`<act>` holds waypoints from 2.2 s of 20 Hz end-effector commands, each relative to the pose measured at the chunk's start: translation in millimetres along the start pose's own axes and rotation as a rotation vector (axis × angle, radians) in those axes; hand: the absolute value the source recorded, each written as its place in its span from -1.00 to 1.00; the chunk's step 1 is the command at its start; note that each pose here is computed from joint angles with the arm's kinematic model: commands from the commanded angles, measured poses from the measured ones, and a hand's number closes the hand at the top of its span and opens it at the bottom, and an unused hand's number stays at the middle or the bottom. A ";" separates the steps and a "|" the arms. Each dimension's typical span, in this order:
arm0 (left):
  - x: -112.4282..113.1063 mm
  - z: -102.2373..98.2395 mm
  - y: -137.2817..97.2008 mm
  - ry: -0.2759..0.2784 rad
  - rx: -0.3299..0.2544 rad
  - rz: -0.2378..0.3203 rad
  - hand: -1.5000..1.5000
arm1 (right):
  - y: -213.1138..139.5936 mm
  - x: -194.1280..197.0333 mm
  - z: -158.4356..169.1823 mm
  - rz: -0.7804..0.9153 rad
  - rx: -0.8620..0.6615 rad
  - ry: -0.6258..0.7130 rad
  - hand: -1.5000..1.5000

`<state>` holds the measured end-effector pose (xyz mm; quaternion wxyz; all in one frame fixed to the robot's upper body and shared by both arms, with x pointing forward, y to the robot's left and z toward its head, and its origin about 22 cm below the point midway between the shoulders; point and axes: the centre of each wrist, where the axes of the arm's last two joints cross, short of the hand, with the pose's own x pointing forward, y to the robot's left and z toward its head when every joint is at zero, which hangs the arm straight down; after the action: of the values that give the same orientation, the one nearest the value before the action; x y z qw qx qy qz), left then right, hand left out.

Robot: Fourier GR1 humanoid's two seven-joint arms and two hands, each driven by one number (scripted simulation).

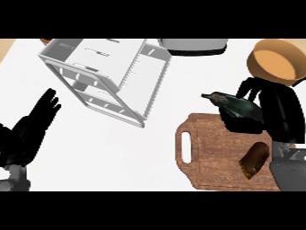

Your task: Pick the eggplant from the cutting board and place it in the tiered basket

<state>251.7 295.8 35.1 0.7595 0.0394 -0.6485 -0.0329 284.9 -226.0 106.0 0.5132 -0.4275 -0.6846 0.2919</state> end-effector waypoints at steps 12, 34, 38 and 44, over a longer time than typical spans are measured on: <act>-20.9 3.4 -8.6 -0.011 -0.031 -0.006 0.00 | -50.7 164.4 -22.9 -0.141 0.069 -0.128 1.00; 7.2 -16.4 -23.6 -0.001 -0.033 -0.014 0.00 | 65.1 246.6 -91.8 -0.132 0.155 0.015 1.00; 15.8 -29.2 -28.5 -0.024 -0.033 -0.014 0.00 | 66.0 249.4 -103.3 -0.099 0.151 -0.007 1.00; 12.8 -21.0 -12.4 -0.032 -0.044 -0.023 0.00 | 87.7 235.1 -113.5 -0.081 0.058 0.015 1.00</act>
<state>267.2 281.0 38.9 0.7531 0.0268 -0.6551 -0.0542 385.4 13.5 197.3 0.5536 -0.3583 -0.6948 0.2872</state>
